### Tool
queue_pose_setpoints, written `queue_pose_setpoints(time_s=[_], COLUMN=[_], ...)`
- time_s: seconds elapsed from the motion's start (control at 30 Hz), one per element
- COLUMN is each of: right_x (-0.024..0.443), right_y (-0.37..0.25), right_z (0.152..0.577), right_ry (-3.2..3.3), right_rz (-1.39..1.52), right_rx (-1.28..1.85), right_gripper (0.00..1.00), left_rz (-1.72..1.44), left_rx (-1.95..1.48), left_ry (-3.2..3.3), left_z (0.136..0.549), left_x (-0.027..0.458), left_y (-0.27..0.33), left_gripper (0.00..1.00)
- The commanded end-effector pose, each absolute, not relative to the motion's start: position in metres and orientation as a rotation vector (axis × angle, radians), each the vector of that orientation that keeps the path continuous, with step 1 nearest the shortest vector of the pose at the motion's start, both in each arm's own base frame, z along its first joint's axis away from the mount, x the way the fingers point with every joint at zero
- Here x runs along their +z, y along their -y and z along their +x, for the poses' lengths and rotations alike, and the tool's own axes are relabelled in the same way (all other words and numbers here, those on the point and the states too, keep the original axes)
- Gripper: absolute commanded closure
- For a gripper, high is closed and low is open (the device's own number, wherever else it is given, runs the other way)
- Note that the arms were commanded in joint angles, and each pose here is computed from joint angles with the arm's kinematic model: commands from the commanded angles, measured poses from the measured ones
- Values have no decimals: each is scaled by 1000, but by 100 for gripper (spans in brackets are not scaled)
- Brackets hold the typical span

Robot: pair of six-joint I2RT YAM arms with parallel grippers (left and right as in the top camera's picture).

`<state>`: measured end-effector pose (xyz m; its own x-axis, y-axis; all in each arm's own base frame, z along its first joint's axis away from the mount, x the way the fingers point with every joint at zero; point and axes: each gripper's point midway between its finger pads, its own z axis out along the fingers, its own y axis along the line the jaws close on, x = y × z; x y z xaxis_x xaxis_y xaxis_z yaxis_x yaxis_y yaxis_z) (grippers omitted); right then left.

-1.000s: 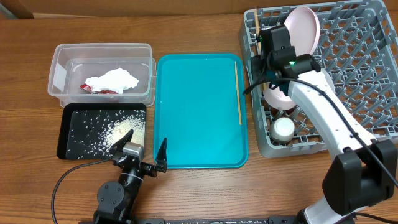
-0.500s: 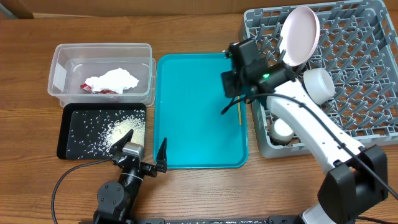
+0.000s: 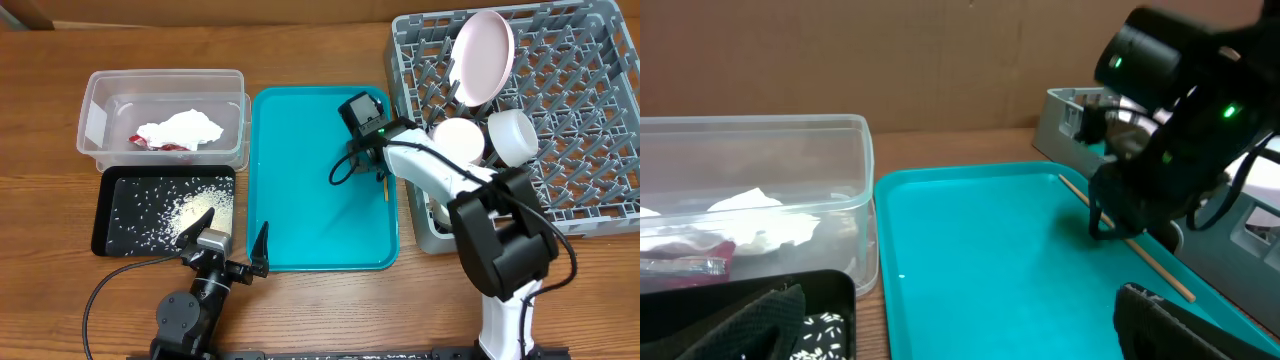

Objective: Sort waste into correct bins and load items into the dishwasher
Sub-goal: 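Return right gripper to the tray and grasp the second chopstick, then carry the second chopstick to the rack and release it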

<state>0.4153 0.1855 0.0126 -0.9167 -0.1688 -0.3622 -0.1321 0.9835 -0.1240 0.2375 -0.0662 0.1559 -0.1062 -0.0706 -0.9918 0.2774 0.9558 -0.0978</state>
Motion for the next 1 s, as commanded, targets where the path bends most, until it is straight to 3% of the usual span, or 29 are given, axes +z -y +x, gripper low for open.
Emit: queue_pose_setpoints(time_s=[0.0, 0.1, 0.23, 0.4, 0.53, 0.7, 0.8, 0.97], right_x=[-1, -9, -17, 24, 118, 199, 212, 186], right_y=[-174, -180, -196, -201, -200, -159, -131, -110], right_z=[418, 412, 395, 397, 418, 445, 467, 491], right_ry=[-2748, -2789, -2876, -2862, -2682, -2444, -2373, -2388], right_rz=[-172, -189, -224, -235, -224, -91, -154, -168], right_rx=[-226, -173, -30, 4, 43, -45, -124, -121], right_gripper=[56, 64, 96, 96, 96, 96, 96, 96], left_rz=[176, 176, 175, 175, 175, 176, 176, 176], left_rx=[-293, -293, -293, -293, -293, -293, -293, -293], left_ry=[-1651, -1651, -1651, -1651, -1651, -1651, -1651, -1651], left_z=[237, 237, 237, 237, 237, 237, 237, 237], left_x=[155, 155, 155, 155, 155, 155, 155, 155], left_y=[68, 68, 68, 68, 68, 68, 68, 68], left_gripper=[0, 0, 0, 0, 0, 0, 0, 0])
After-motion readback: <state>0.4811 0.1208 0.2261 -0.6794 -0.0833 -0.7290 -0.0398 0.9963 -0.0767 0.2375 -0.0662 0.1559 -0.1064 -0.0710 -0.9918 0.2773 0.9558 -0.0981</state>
